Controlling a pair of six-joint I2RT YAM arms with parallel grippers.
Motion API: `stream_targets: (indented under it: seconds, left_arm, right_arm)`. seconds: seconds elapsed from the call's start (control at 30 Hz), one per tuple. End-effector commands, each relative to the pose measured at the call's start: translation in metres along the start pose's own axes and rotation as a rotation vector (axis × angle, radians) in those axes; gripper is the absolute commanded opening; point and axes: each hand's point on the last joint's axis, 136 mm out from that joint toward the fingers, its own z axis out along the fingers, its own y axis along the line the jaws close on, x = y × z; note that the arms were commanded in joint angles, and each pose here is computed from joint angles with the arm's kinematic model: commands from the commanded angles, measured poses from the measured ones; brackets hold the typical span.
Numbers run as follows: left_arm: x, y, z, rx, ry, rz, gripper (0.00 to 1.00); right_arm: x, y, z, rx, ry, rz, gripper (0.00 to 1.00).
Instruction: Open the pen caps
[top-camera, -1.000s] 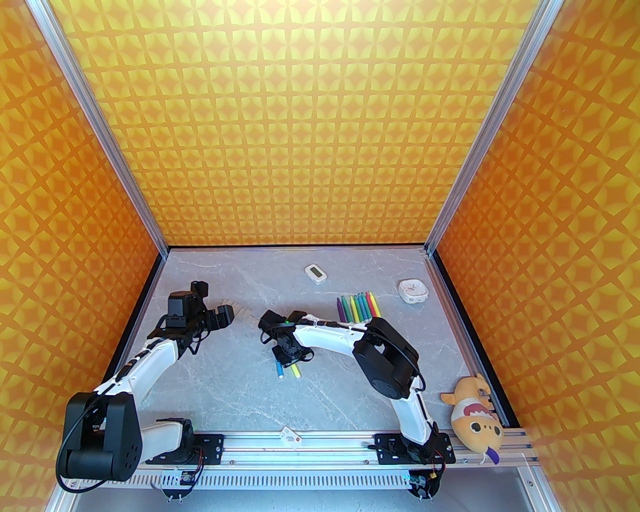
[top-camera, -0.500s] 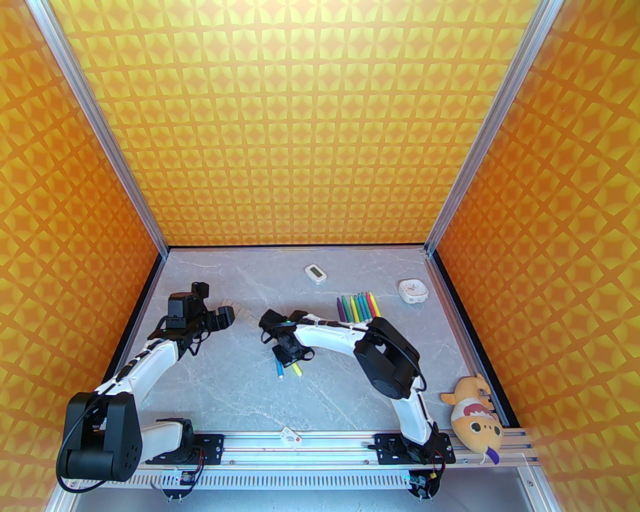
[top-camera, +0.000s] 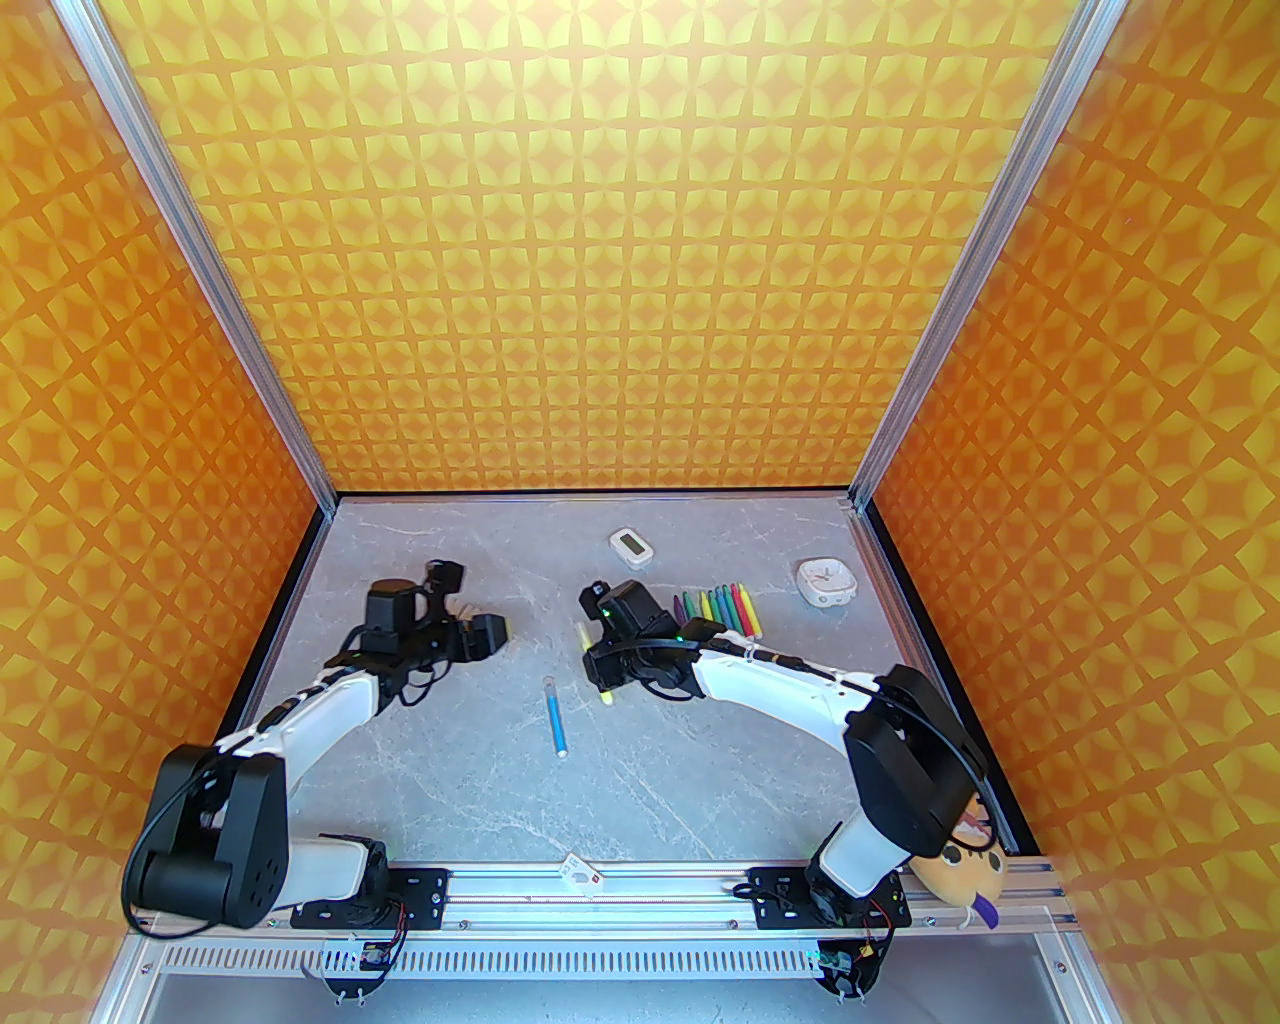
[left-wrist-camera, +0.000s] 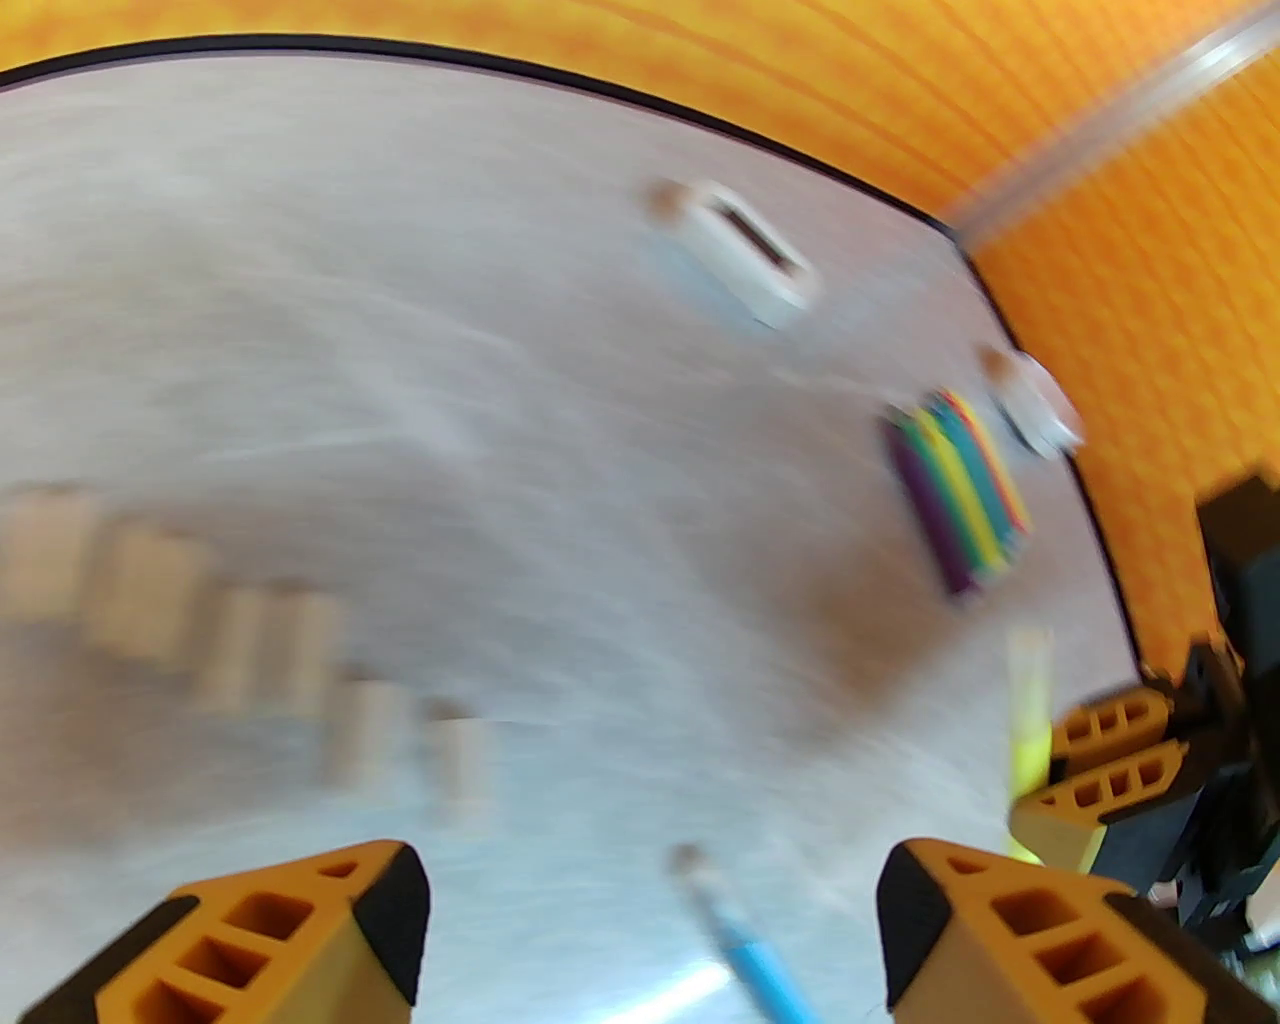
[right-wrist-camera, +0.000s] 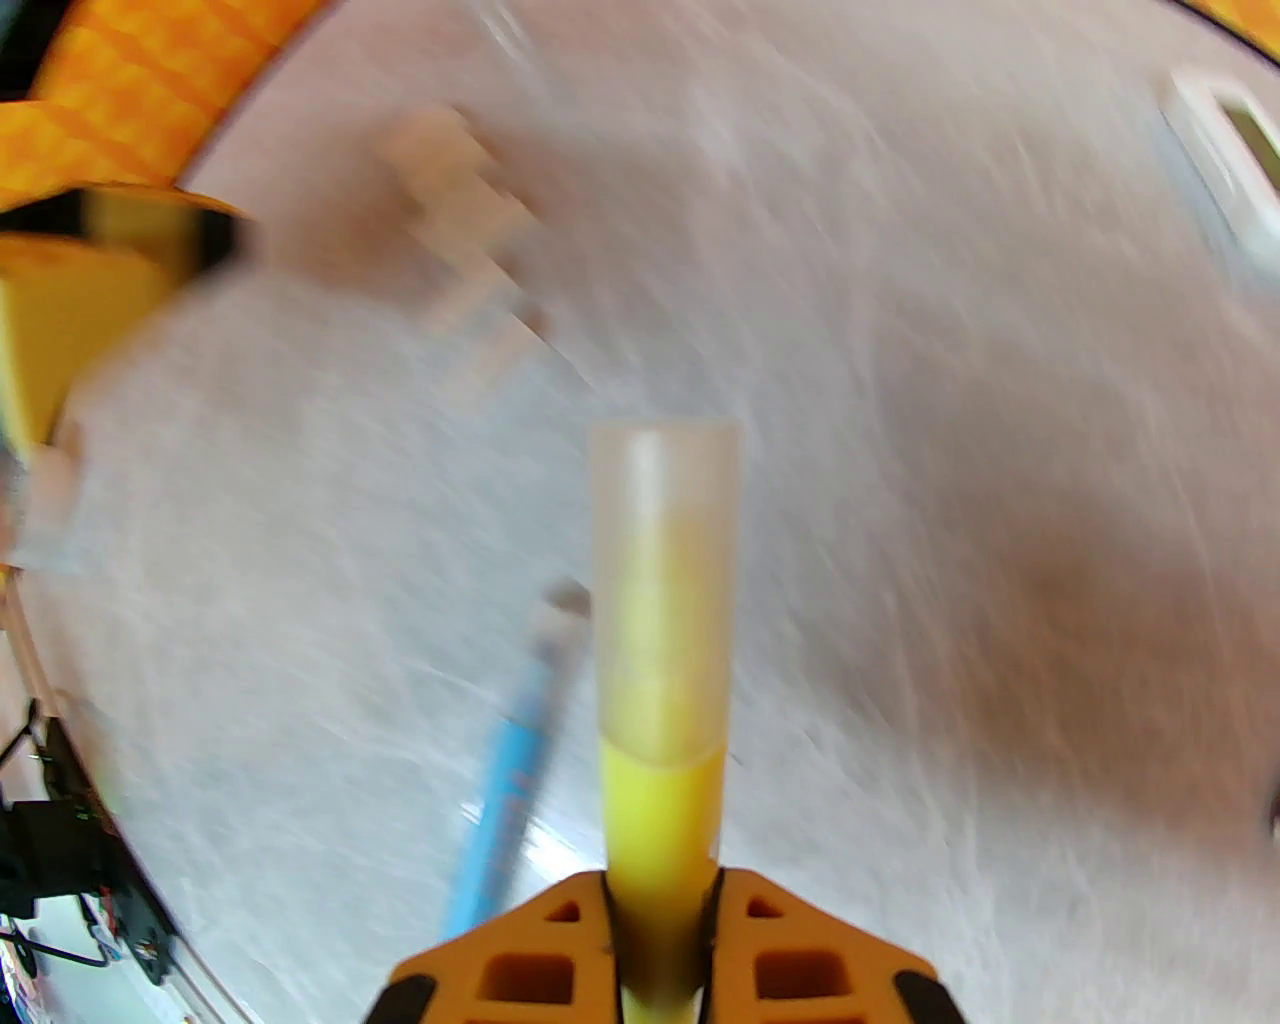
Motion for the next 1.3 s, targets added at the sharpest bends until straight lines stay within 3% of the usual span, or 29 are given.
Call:
stream_targets:
  seconds: [0.0,0.4,0.7,1.27]
  left_arm:
    - [-0.018,-0.044,0.009,0.175,-0.004,0.052,0.74]
    - [-0.02,-0.097,0.021,0.347,0.033,0.122,0.67]
    - [-0.017,-0.108,0.03,0.367,0.062,0.125,0.6]
    - [-0.023,-0.113,0.033,0.375,0.063,0.114,0.38]
  right_arm:
    - [-0.008,0.011,-0.005,-0.075,-0.057,-0.031,0.0]
    - [-0.022,0.027,-0.017,-0.153,-0.129,-0.082,0.0]
    - [-0.032,0.041,-0.026,-0.224,-0.184,-0.109,0.0]
    - [-0.033,0.042,-0.018,-0.232,-0.174,-0.113,0.0]
